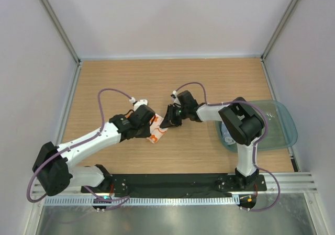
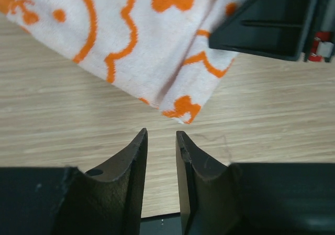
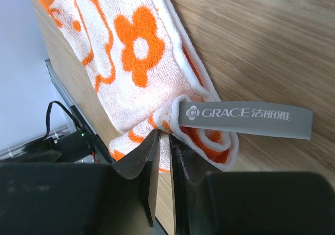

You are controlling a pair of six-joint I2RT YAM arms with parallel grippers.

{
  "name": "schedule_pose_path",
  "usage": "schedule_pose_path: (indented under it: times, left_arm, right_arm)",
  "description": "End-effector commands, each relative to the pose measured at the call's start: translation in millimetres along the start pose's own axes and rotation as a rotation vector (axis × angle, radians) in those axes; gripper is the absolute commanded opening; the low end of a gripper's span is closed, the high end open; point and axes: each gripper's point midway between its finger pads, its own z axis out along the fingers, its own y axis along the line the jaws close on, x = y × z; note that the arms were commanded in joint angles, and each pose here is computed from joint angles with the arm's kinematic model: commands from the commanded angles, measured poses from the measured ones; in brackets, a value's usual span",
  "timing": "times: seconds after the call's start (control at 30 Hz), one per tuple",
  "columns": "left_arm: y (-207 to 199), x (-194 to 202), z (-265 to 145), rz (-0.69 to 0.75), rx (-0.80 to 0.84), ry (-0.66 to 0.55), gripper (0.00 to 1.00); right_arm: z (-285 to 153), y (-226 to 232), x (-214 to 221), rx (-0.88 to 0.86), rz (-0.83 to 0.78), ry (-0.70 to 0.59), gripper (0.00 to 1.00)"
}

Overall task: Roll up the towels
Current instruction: Roll the towel

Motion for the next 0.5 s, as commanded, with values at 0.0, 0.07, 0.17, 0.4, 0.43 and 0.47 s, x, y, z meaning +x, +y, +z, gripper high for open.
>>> schedule_pose_path:
  times: [0.0, 0.07, 0.17, 0.4, 0.43, 0.47]
  left_arm:
    - [-16.4, -21.7, -3.0, 0.120, 0.015, -0.105, 0.30]
    - [-30.4, -23.1, 2.6, 0.163, 0.033, -0.112, 0.30]
    - [-53.3, -20.2, 8.5, 0.214, 0.097, -0.125, 0.30]
    - [-72.5, -1.6, 40.8, 0.277, 0.128, -0.073, 0.33]
    - [-75.3, 0.5, 42.2, 0.281, 0.135, -0.071, 0.34]
    - [-77.0, 2.7, 43.5, 0.287, 0.139, -0.068, 0.35]
  right_arm:
    - [0.6, -25.7, -0.7, 0.122, 0.001, -0.006, 0.21]
    - [-0.3, -23.8, -3.6, 0.121, -0.006, -0.010, 0.21]
    - [-0.9, -22.9, -4.1, 0.129, -0.004, -0.002, 0.21]
    - [-0.8, -19.9, -6.0, 0.133, -0.017, 0.017, 0.21]
    - [-0.5, -18.5, -6.7, 0.132, -0.021, 0.018, 0.21]
    - [-0.8, -19.5, -6.9, 0.135, -0.025, 0.021, 0.21]
